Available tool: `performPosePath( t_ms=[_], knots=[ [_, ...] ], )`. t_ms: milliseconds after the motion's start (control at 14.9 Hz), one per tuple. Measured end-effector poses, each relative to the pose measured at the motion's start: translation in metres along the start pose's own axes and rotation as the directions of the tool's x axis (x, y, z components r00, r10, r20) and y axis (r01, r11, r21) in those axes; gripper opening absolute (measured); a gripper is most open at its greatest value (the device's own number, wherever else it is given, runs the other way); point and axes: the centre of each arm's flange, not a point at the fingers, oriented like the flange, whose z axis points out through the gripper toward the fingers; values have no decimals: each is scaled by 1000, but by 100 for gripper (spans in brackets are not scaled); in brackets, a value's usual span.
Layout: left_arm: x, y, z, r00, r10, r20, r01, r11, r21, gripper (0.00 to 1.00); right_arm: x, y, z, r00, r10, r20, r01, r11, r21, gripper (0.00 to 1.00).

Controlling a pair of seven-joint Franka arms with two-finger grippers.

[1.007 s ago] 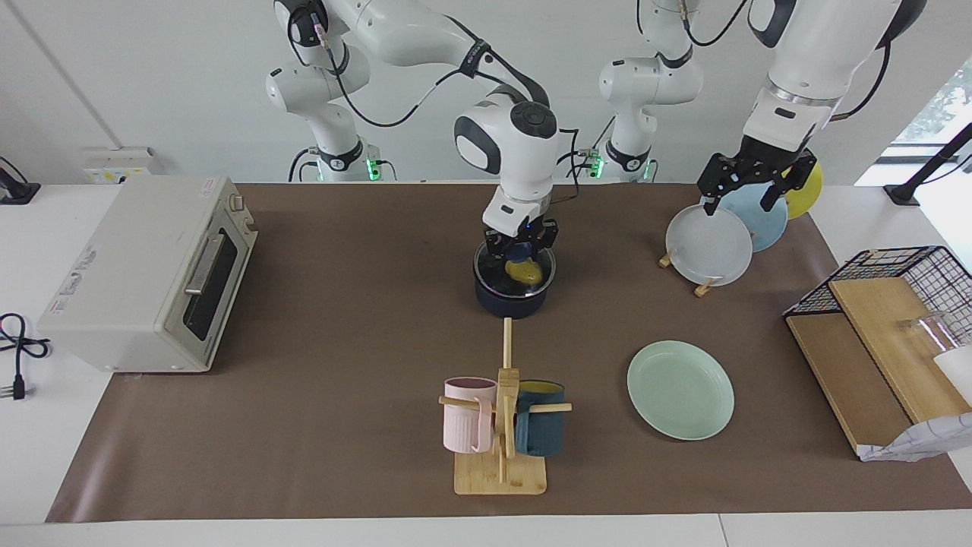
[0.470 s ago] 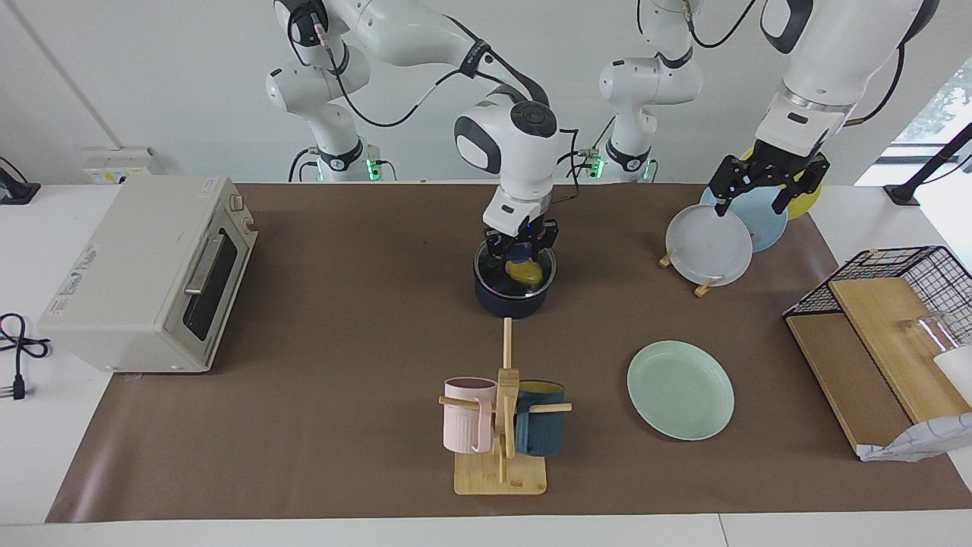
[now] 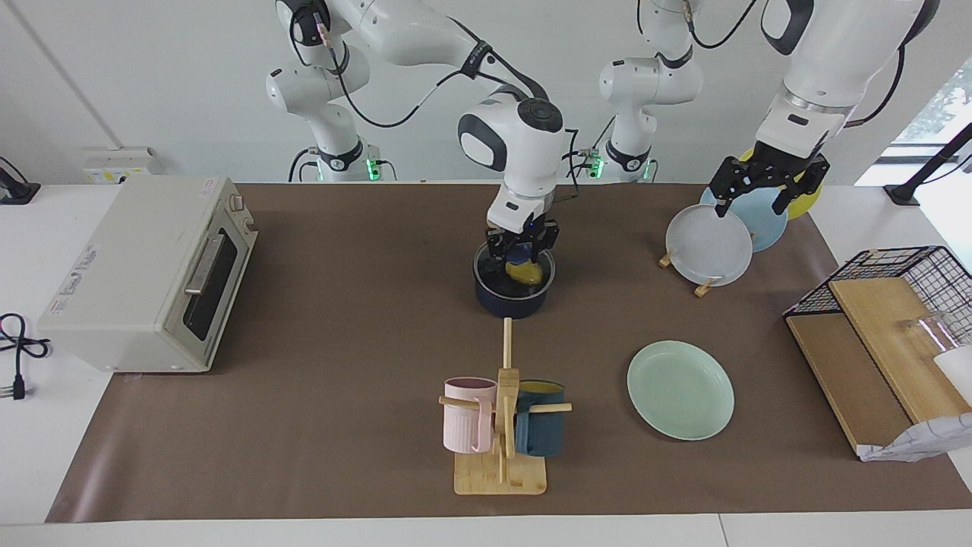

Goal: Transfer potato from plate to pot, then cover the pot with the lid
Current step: 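Lower the glass lid onto the pot with the right gripper, then open the right gripper and withdraw it from the lid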

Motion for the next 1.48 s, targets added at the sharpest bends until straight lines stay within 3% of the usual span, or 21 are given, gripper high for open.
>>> performPosePath(
  t_ms=[201, 403, 470, 671, 1074, 1477],
  knots=[
    [-1, 1, 1, 1000, -1, 7, 1, 1000, -9, 100, 0, 0, 0, 1000, 17, -1, -17, 1000, 0, 65],
    [-6, 1, 5, 999, -2, 53, 3, 1000, -18, 100, 0, 0, 0, 1000, 20, -1, -20, 1000, 0, 65],
    [-6, 2, 5, 998, -5, 57, 7, 1000, -28, 100, 0, 0, 1, 1000, 20, 0, -20, 1000, 0, 70],
    [-6, 3, 5, 998, -12, 59, 14, 999, -43, 100, -2, -2, 6, 1000, 19, -3, -19, 1000, 5, 99],
    [-7, 4, 3, 998, -14, 57, 16, 999, -45, 100, 12, 15, -14, 998, 53, -32, -52, 998, 17, 100],
    [-7, 4, 3, 998, -14, 56, 17, 999, -45, 100, 31, 81, -107, 991, 123, -46, -124, 992, -12, 100]
  ],
)
